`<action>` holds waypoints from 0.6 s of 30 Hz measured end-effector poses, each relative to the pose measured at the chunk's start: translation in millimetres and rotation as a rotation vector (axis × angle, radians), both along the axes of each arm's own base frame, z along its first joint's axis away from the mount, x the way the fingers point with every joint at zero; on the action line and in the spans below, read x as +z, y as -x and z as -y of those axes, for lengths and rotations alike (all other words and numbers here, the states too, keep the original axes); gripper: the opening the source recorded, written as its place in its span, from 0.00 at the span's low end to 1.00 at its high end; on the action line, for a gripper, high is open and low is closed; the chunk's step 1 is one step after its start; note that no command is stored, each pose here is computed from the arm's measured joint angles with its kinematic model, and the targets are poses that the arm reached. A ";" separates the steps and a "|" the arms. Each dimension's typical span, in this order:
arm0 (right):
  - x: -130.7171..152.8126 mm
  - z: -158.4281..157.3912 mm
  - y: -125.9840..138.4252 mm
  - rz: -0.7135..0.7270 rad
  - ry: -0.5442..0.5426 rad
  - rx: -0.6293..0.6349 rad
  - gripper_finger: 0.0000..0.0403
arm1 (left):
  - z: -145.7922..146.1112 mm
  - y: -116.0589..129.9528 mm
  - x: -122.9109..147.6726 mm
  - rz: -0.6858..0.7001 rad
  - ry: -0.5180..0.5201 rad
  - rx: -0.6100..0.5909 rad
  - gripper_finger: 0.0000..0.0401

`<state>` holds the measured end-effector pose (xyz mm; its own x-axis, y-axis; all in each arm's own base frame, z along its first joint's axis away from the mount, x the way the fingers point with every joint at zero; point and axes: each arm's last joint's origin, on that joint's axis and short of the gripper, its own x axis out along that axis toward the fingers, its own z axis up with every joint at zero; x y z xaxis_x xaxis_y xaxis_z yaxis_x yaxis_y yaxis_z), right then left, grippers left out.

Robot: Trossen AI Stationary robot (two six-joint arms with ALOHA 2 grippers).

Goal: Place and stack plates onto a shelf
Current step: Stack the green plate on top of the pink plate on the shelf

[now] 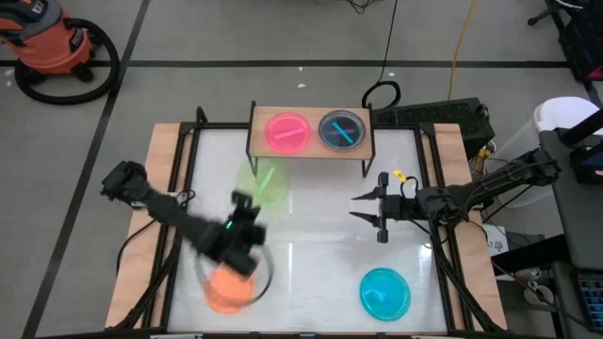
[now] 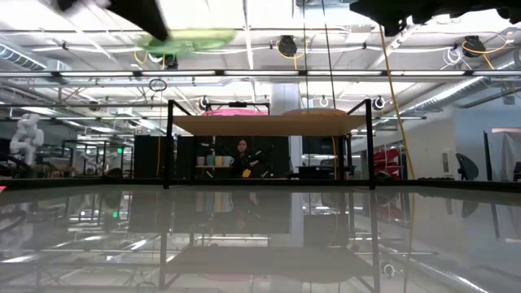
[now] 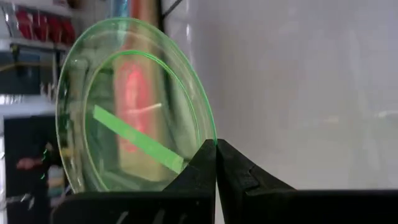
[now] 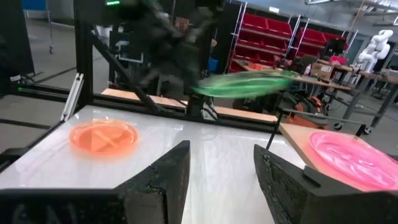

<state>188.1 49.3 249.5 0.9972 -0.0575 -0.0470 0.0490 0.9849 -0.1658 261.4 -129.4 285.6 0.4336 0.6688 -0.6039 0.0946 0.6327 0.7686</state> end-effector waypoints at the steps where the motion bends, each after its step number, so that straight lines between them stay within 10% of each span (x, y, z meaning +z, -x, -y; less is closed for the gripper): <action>1: 0.4 0.0 0.0 0.003 0.006 0.001 0.40 | -14.4 -8.0 2.4 -0.012 -0.006 0.017 0.00; 11: 1.0 0.0 0.0 0.008 0.036 0.003 0.40 | -164.3 -61.6 15.5 -0.006 0.177 0.054 0.00; 18: 1.2 -0.1 -0.1 0.008 0.060 0.004 0.40 | -219.4 -66.7 20.8 0.080 0.269 -0.049 0.00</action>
<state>188.2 49.3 250.7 0.9978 -0.0561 -0.0353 0.0468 0.9735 -0.2239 328.1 90.1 306.4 0.5152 0.4661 -0.7193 0.0760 0.8111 0.5800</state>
